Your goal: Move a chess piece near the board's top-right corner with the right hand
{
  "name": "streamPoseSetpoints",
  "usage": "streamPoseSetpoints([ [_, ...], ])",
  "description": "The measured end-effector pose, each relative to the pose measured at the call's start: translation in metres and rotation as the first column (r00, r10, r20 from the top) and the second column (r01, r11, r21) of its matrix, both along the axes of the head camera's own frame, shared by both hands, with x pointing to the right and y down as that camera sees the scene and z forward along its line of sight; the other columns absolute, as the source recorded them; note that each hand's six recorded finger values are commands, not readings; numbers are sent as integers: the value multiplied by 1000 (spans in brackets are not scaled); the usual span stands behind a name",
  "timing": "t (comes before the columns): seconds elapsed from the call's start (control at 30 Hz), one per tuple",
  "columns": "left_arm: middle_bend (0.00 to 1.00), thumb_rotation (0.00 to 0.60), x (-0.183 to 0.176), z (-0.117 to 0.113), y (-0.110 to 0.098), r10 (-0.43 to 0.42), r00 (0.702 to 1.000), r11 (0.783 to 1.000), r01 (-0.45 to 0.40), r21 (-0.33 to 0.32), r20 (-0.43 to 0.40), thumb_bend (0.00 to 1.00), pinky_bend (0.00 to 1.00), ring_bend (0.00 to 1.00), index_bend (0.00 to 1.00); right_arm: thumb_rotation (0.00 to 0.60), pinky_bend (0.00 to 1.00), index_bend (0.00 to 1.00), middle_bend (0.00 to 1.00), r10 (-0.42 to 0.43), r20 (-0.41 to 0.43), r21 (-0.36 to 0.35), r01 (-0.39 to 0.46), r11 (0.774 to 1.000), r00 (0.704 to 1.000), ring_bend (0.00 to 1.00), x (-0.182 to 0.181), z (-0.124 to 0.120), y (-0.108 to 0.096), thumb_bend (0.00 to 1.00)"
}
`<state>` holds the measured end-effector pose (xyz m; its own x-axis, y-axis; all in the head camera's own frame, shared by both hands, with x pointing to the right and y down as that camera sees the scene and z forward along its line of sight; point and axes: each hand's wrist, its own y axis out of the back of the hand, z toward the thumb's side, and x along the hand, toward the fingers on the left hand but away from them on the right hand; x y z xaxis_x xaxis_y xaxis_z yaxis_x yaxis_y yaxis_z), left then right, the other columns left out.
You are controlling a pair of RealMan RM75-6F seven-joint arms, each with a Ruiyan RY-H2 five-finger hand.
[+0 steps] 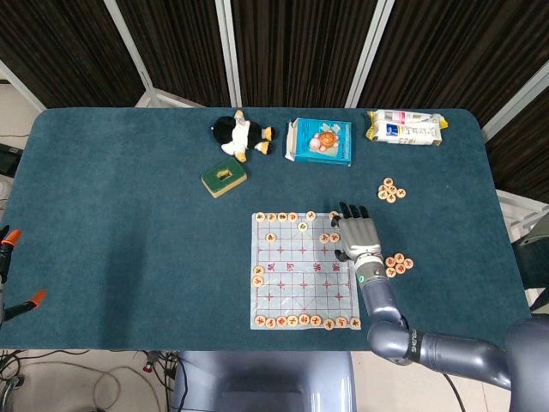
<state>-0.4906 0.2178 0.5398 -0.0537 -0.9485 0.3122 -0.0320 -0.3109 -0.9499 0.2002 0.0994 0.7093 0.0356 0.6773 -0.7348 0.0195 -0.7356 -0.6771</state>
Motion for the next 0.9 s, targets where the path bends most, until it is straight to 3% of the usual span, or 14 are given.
streamPoseSetpoints([
  [0.9, 0, 600, 0, 0, -3, -12, 1000, 1000, 12, 3, 5, 52, 51, 0, 22, 600, 42, 426, 0, 32, -52, -15, -33, 999, 998, 18, 3, 36, -5, 375],
])
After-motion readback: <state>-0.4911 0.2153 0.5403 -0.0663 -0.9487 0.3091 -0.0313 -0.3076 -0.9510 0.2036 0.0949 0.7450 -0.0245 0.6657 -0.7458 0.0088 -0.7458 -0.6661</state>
